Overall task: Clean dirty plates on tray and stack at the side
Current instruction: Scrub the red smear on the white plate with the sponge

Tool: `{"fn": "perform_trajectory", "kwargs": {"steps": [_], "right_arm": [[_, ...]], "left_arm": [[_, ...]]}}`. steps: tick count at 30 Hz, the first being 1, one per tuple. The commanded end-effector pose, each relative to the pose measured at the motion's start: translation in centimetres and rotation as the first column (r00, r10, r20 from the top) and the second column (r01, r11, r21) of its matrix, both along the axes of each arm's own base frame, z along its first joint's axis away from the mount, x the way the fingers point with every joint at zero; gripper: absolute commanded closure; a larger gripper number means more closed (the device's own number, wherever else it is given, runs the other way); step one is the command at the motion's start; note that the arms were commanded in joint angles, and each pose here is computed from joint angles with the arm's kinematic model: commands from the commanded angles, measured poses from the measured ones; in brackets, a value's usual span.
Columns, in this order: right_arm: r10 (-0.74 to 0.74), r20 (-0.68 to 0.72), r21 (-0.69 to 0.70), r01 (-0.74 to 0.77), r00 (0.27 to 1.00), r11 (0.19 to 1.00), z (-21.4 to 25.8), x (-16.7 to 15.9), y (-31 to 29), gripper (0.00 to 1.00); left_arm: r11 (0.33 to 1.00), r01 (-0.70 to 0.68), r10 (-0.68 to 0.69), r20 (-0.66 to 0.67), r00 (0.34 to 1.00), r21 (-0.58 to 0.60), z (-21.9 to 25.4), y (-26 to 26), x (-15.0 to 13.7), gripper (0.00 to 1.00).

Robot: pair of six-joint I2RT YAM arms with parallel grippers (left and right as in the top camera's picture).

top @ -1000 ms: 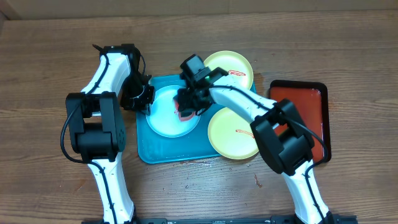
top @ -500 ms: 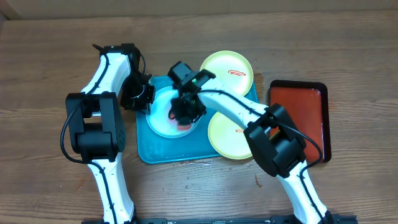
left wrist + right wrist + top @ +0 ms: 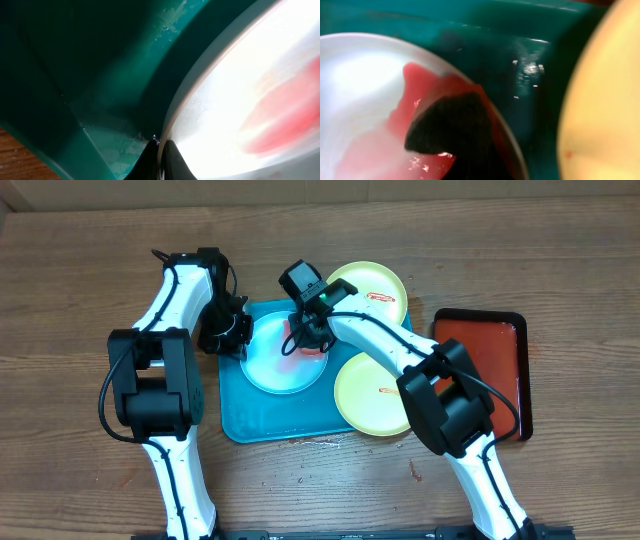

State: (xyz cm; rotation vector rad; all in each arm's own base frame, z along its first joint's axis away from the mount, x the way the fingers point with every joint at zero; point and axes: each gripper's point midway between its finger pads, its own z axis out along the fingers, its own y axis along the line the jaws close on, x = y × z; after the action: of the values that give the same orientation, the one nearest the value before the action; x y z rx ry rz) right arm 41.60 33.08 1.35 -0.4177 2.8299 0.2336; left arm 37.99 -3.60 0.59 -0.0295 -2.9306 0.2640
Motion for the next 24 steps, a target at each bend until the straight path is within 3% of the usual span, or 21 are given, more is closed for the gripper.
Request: {"fn": "perform_trajectory", "kwargs": {"steps": [1, 6, 11, 17, 24], "right_arm": [[0.131, -0.086, 0.099, -0.122, 0.988, 0.988, -0.9, -3.4, 4.2, 0.96], [0.338, -0.176, 0.248, -0.291, 0.924, 0.924, -0.2, -8.9, 8.5, 0.96], [0.325, -0.273, 0.197, -0.278, 0.905, 0.94, -0.7, -10.9, 6.9, 0.96], [0.143, -0.319, 0.105, -0.115, 0.937, 0.988, -1.3, -8.1, 2.6, 0.96], [-0.138, -0.131, -0.101, 0.125, 0.982, 0.987, -1.9, -2.1, -2.9, 0.96]], "left_arm": [[0.999, 0.003, -0.003, 0.001, 1.0, 0.049, -1.1, 0.6, 0.2, 0.96], [0.999, 0.003, -0.003, 0.004, 1.0, 0.049, -1.2, 0.6, 0.3, 0.96], [0.999, 0.0, 0.0, 0.003, 1.0, 0.049, -1.1, 0.7, 0.3, 0.96], [0.999, -0.005, 0.005, 0.004, 1.0, 0.049, -1.2, 0.9, 0.3, 0.96], [0.999, -0.004, 0.004, 0.003, 1.0, 0.049, -1.1, 0.9, 0.3, 0.96]]}}
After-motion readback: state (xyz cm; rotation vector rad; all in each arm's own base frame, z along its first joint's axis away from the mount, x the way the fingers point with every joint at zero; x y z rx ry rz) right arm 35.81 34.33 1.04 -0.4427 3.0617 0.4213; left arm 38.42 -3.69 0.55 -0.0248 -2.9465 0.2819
